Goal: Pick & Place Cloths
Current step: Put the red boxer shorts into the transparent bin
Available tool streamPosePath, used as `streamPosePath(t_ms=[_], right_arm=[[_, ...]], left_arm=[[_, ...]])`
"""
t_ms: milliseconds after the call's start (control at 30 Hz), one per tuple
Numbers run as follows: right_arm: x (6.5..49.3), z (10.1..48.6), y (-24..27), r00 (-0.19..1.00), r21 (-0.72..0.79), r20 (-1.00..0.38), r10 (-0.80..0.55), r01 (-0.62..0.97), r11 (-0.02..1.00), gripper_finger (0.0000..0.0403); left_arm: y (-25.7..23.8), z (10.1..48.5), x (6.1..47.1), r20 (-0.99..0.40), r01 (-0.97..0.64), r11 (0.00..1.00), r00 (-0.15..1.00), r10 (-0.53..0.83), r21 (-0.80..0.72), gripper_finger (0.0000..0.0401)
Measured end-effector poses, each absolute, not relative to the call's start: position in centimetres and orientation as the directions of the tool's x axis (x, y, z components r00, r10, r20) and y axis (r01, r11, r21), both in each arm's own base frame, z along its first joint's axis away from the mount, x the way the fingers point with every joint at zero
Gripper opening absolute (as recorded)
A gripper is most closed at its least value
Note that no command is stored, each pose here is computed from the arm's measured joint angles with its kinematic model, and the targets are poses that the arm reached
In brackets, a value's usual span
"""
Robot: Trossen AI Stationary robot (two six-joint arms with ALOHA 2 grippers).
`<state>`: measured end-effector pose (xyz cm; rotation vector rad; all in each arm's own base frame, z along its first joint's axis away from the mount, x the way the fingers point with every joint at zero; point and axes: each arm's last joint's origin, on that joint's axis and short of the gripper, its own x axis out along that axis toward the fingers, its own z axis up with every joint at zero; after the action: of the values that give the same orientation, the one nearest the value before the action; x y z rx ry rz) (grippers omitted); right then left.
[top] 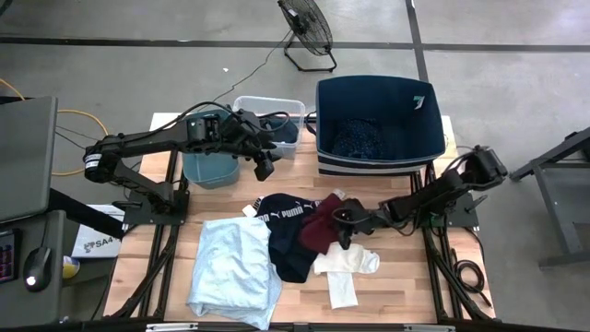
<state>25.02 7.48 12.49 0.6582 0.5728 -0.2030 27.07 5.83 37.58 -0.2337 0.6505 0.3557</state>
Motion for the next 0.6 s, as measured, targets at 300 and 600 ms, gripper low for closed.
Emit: streamPosePath(t_ms=[300,600], right_arm=[[25.6,20.4,7.4,0.942,0.632,-0.336,0.009,0.219,0.744,0.0006],[23.2,28.6,6.4,0.995,0.637,-0.089,0.051,0.017,0.771,0.0005]], left_arm=[[5.7,37.6,27.1,-0.627,-0.344,0.931,0.753,0.198,-0.119,0.0179],[5.4,38.1,27.5,-0.575,-0.211,0.966,0.813,0.088,-0.151,0.0179]])
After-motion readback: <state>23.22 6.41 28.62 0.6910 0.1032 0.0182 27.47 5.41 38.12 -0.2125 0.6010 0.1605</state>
